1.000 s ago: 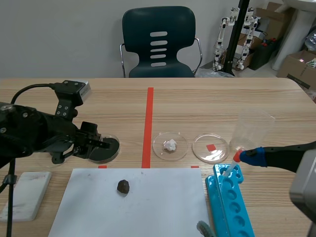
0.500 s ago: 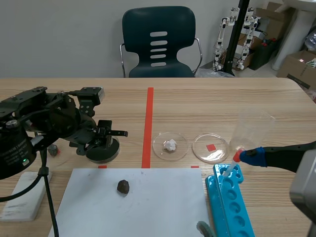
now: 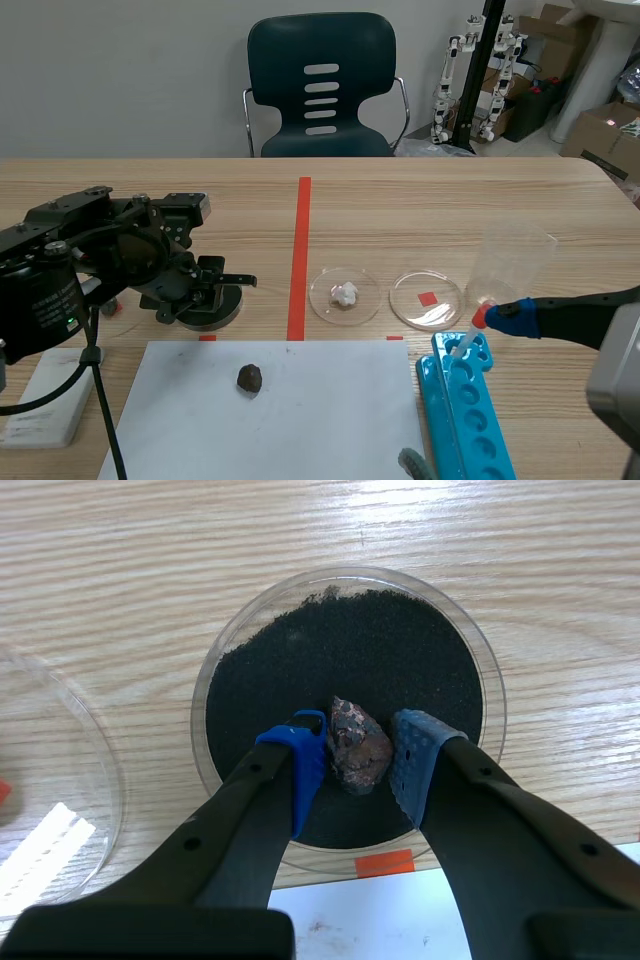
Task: Lower the mineral onto the iron filings and hold still
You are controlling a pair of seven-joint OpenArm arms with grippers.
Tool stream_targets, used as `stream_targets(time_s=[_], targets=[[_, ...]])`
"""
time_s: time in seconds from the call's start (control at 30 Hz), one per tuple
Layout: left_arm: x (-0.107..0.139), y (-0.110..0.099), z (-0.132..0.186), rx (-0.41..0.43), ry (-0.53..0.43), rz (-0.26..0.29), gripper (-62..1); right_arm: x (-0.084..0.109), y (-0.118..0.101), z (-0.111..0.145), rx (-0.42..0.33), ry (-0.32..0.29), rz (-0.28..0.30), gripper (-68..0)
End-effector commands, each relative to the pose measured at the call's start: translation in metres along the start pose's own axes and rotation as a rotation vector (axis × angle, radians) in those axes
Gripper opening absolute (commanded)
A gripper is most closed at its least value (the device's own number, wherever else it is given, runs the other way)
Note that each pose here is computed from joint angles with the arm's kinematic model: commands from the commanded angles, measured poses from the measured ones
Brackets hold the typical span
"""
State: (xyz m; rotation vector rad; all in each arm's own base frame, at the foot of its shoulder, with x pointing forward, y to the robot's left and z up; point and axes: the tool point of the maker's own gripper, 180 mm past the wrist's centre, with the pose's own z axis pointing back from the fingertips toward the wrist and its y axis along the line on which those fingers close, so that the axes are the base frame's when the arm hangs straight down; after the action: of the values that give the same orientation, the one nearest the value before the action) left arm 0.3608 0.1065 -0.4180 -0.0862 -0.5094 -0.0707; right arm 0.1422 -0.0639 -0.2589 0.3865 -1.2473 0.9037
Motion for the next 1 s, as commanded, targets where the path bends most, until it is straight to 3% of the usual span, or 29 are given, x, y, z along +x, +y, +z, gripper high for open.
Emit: stream_targets(time_s=[0.0,0.97], targets=[[0.0164,-0.003,0.0045,-0.007,-0.04,0.002,-51.9,0.0048,-0.0013,0.0005,-0.006,-0.021,-0.004,-2.2],[0.0144,-0.0032,0.0044,-0.007,-0.029,0.001,-51.9,0.0048,-0.0013,0.0005,-0.006,-0.021,-0.004,-2.2]])
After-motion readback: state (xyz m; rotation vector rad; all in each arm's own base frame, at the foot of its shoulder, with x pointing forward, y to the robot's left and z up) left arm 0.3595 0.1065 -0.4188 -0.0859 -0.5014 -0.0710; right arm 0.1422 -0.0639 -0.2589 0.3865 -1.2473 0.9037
